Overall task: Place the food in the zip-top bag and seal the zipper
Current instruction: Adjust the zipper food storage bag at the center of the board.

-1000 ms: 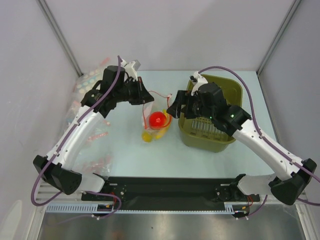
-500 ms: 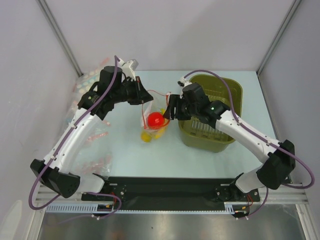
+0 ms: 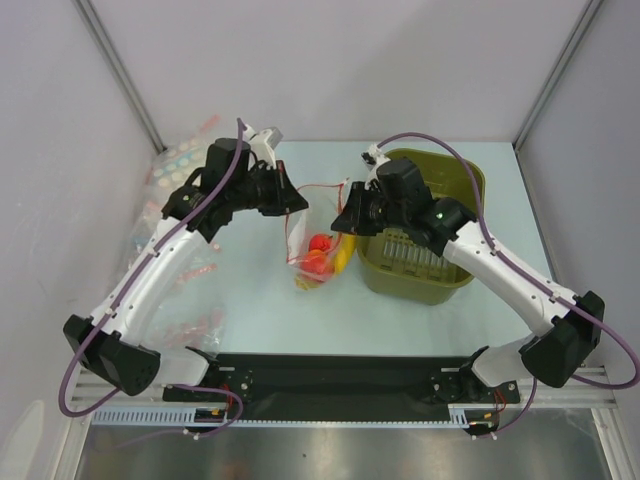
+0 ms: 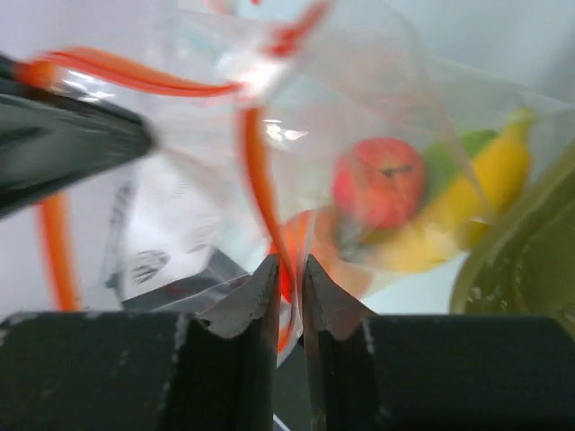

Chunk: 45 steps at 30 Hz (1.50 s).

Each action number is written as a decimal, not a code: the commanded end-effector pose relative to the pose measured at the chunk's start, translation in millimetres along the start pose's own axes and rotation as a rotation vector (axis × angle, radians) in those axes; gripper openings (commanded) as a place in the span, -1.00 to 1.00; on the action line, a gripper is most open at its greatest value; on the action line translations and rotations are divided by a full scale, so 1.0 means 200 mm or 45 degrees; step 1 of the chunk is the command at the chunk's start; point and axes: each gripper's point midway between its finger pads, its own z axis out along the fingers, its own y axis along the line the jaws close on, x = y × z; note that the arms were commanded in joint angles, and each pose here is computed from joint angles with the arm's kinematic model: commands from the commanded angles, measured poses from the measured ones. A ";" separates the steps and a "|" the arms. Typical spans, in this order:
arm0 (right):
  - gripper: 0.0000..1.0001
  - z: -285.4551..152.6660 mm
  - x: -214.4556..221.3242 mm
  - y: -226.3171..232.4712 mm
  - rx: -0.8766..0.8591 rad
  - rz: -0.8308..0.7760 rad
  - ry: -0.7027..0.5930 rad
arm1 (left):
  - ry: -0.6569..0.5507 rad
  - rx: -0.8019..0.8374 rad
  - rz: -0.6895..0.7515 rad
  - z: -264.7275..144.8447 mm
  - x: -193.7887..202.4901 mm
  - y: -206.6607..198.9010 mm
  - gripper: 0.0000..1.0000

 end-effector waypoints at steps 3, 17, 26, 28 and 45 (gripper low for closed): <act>-0.63 -0.09 -0.14 0.25 -0.258 0.017 -0.080 | -0.013 0.152 0.102 0.03 -0.01 -0.13 -0.99; -1.00 0.02 -0.12 0.18 -0.274 0.126 -0.013 | 0.109 0.336 0.168 0.08 0.19 -0.18 -0.33; -1.00 0.04 -0.14 0.15 -0.309 0.218 -0.009 | 0.180 0.406 0.291 0.10 0.28 -0.17 0.42; -1.00 0.04 -0.15 0.15 -0.316 0.227 -0.009 | 0.191 0.419 0.329 0.10 0.29 -0.17 0.49; -0.01 0.01 -0.19 0.24 -0.450 0.132 -0.044 | 0.270 0.198 0.444 0.17 0.35 0.03 -0.91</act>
